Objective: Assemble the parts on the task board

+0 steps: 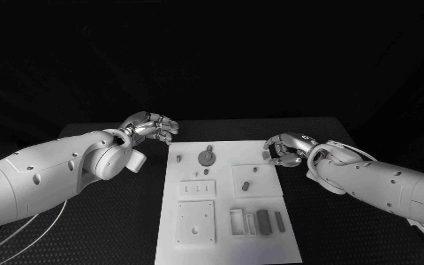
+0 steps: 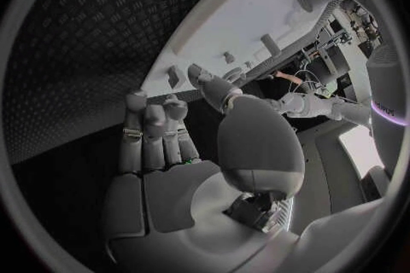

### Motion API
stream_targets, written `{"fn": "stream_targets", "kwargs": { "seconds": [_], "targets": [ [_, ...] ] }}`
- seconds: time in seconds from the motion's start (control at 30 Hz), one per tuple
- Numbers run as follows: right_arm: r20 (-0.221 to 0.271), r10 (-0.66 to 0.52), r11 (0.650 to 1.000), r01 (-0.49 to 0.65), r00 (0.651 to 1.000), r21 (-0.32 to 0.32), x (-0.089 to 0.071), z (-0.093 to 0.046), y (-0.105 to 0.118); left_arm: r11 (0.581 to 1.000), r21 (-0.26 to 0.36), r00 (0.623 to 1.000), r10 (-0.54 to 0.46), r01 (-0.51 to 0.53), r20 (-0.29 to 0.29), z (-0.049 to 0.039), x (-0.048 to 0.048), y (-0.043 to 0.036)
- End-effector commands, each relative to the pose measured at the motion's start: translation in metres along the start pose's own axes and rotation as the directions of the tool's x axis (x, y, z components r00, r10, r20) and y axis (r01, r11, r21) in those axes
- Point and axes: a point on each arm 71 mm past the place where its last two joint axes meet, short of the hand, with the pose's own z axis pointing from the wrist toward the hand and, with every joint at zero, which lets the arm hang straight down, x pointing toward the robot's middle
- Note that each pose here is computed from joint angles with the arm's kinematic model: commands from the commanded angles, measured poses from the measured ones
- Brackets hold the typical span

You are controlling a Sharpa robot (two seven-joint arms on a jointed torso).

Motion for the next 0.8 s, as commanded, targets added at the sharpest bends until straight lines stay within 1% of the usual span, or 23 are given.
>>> {"fn": "stream_targets", "kwargs": {
  "seconds": [0.03, 0.1, 0.4, 0.8],
  "targets": [
    [-0.003, -0.008, 1.0, 0.008, 1.0, -0.021, 0.0053, 0.0014, 0.0027, 1.0, 0.014, 1.0, -0.002, 0.002, -0.024, 0.0005, 0.0036, -0.0021],
    [0.013, -0.008, 1.0, 0.008, 1.0, -0.014, 0.0051, 0.0026, 0.0018, 1.0, 0.015, 1.0, -0.002, 0.002, -0.025, 0.0008, 0.0037, -0.0021],
    [0.02, -0.011, 1.0, 0.011, 1.0, 0.004, 0.0116, 0.0058, -0.0008, 1.0, 0.013, 1.0, -0.002, 0.002, -0.025, 0.0005, 0.0038, -0.0015],
    [0.005, -0.005, 1.0, 0.005, 1.0, 0.006, 0.0139, 0.0084, -0.001, 1.0, 0.01, 1.0, -0.002, 0.003, -0.029, 0.0005, 0.0043, -0.0013]
  ]
}}
